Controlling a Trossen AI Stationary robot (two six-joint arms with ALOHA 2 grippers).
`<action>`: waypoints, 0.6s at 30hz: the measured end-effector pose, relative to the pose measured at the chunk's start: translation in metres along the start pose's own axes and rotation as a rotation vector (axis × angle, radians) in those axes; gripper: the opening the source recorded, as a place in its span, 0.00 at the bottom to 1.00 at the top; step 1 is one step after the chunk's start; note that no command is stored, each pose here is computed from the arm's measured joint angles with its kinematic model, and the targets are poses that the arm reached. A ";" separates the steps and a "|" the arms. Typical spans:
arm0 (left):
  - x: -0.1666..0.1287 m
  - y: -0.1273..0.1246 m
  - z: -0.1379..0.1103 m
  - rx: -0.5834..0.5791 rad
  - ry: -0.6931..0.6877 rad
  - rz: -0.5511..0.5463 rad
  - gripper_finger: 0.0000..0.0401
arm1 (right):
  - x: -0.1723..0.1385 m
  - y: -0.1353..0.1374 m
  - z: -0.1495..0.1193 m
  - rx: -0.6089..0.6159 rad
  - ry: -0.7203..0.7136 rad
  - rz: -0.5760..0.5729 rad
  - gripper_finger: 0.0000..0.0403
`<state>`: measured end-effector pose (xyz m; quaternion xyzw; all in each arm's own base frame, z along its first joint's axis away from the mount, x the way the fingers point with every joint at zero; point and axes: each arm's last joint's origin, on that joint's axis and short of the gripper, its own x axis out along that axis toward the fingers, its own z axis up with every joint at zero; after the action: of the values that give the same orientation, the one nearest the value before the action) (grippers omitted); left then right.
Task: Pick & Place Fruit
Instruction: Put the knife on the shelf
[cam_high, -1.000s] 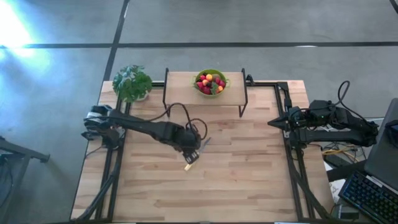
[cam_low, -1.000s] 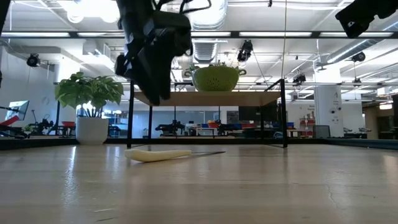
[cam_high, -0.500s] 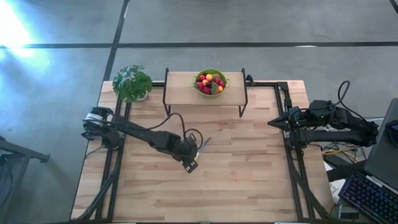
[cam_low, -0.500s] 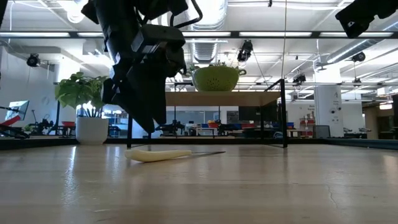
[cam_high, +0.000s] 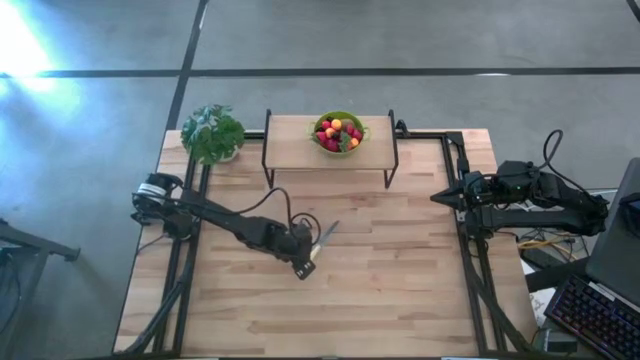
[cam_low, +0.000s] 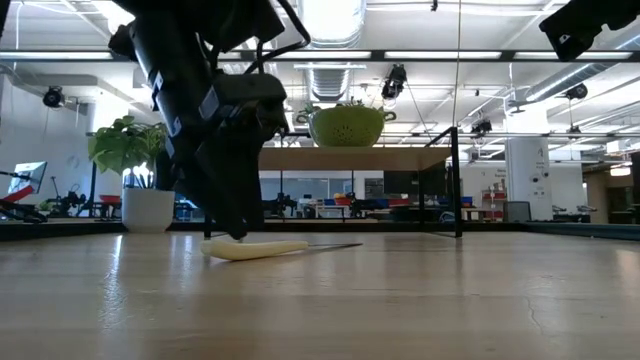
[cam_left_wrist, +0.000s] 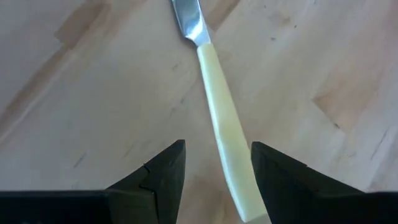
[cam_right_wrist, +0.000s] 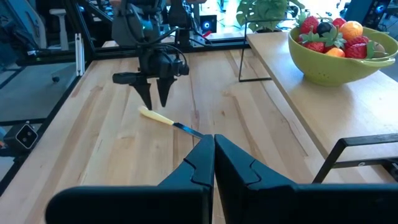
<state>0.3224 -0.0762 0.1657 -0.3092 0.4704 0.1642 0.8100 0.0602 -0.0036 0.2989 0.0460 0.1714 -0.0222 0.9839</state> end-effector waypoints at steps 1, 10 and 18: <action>0.001 0.001 -0.001 0.000 -0.005 -0.003 0.47 | 0.000 0.000 0.000 0.000 0.000 0.000 0.02; 0.008 0.002 -0.012 0.012 -0.032 -0.049 0.47 | 0.000 0.000 0.000 0.000 0.000 0.000 0.02; 0.009 -0.001 -0.017 0.044 -0.063 -0.027 0.47 | 0.000 0.000 0.000 0.000 0.000 0.000 0.02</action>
<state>0.3166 -0.0884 0.1525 -0.2924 0.4439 0.1525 0.8332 0.0602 -0.0036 0.2989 0.0460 0.1714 -0.0221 0.9839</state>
